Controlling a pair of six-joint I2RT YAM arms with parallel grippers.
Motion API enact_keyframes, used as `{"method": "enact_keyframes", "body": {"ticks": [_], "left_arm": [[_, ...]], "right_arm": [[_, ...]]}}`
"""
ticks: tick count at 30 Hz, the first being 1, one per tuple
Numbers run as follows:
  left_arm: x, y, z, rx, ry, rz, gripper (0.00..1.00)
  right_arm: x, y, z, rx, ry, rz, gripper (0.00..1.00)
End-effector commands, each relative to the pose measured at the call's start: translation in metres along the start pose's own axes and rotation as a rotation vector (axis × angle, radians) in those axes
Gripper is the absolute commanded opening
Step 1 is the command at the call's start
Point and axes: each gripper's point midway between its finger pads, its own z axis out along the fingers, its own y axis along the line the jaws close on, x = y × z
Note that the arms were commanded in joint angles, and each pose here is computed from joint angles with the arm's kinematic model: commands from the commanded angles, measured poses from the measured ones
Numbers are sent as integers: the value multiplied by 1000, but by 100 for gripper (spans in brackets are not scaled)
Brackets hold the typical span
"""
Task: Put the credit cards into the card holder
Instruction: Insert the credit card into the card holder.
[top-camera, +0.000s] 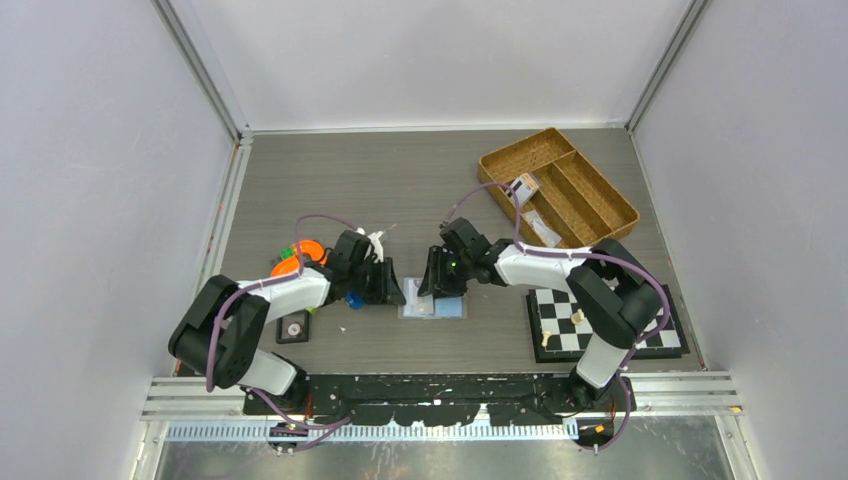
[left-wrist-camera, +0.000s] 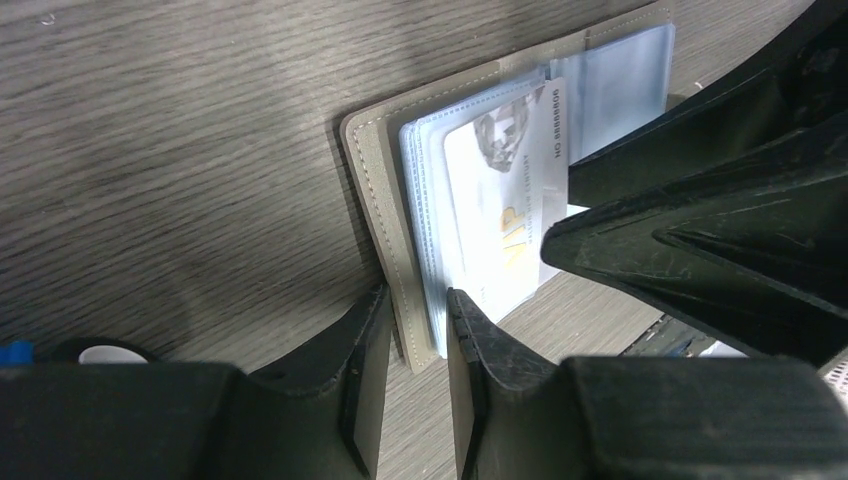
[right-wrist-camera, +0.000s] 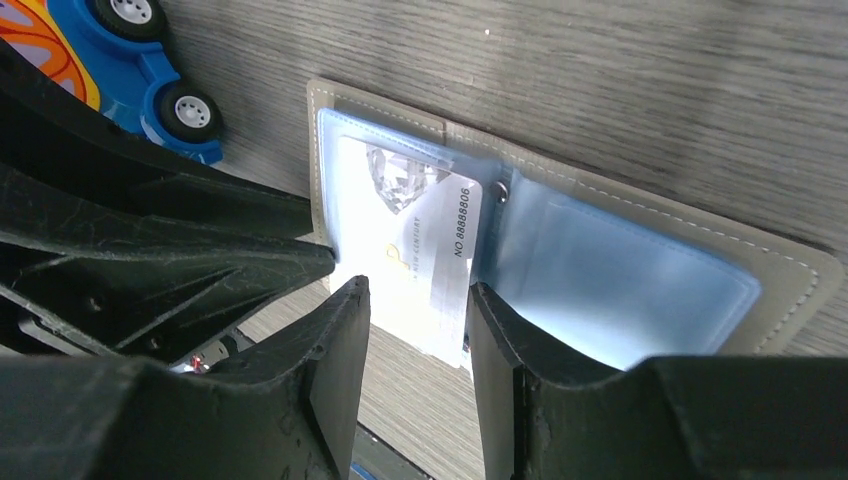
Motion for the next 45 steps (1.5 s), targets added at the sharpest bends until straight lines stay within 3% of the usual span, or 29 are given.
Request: {"method": "enact_keyframes", "body": {"ticks": [1,10,20,29,33,40,45], "left_arm": [[-12,-20,-2,95,-56,19,29],[-12,-27,-5,138,-81,0,31],[-10,-29,-3,163,-83,-16,31],[-13,-26,-6,131,-96,-9,31],[-20,-22,-15,87,-122,22,37],[-42,-31,-44,45,-154,72,55],[-68,-36,-77,-12,-186,102,73]], "right_arm": [[-12,17,3,-12,-44,25,44],[-15,9,5,44,-105,144,44],[-28,29,4,-55,-183,271,44],[-34,41,-6,-83,-229,265,44],[-43,39,-27,-46,-290,178,48],[-90,9,-104,232,-447,-182,81],[-133,-33,-157,407,-454,-352,87]]}}
